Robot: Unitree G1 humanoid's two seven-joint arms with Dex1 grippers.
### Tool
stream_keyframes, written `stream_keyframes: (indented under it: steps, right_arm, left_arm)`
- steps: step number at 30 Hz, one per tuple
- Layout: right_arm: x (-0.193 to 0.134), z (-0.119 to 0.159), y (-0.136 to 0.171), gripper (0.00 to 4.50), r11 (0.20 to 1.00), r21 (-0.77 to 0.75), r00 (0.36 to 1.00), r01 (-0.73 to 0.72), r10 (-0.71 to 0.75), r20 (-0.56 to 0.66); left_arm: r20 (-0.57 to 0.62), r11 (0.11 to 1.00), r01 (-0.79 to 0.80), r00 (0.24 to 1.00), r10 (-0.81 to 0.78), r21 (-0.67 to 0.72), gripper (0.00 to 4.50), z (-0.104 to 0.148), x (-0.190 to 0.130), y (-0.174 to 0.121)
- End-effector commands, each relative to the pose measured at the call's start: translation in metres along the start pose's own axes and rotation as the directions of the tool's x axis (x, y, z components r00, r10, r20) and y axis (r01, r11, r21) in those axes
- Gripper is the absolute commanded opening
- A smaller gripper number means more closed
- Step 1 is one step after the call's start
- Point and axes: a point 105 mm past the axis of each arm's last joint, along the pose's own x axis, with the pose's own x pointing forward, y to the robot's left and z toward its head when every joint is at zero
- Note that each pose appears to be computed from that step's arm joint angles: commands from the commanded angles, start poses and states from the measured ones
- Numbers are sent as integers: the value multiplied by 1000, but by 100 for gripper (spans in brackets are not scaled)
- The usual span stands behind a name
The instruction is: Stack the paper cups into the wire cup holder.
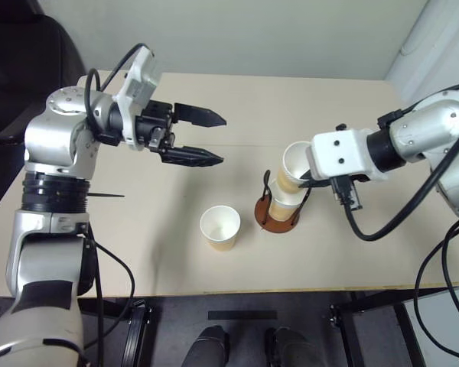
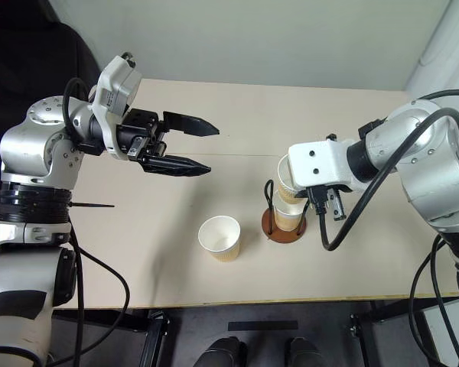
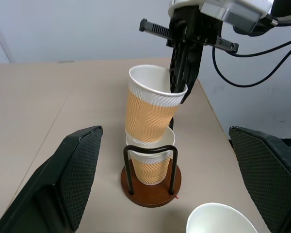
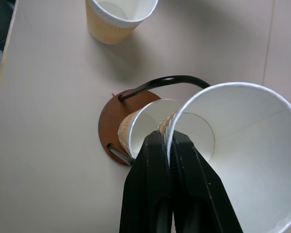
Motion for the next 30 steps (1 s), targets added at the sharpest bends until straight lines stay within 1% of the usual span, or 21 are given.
stream_keyframes:
  steps: [1,13,16,19,20,22,24,25,28,30]
  right_arm:
    - [-1,1,-2,2,1000,-27,1000,-4,3,-17]
    - [8,-2,1,2,998,-36,998,-47,46,-32]
    - [8,-3,-1,56,999,-38,999,-36,35,-37]
    - [9,-3,-1,156,998,-41,999,-37,36,-37]
    - [10,-3,-1,202,998,-42,999,-36,34,-37]
    - [11,-4,-2,262,999,-45,999,-27,25,-34]
    - [12,-1,-7,339,999,-45,1000,11,-12,-13]
    - [12,1,-13,369,998,-35,999,48,-47,11]
    - [3,14,-34,369,984,13,979,177,-177,100]
    - [-8,26,-47,369,962,47,945,270,-274,177]
  left_arm:
    - [10,999,2,1000,-2,42,450,10,-4,-4]
    - [-1,999,-1,1000,1,40,450,8,-4,-5]
    - [-3,999,-3,1000,3,40,450,7,-4,-5]
    - [-3,999,-7,1000,7,41,450,7,-4,-5]
    - [-2,999,-8,1000,8,40,450,7,-4,-5]
    - [-2,999,-10,1000,10,40,450,7,-4,-5]
    - [-2,999,-11,1000,11,40,450,7,-4,-5]
    - [-4,999,-12,1000,12,39,450,6,-4,-5]
    - [-25,999,-14,1000,15,38,450,2,-5,-4]
    - [-84,999,-21,996,25,43,450,-6,-5,-3]
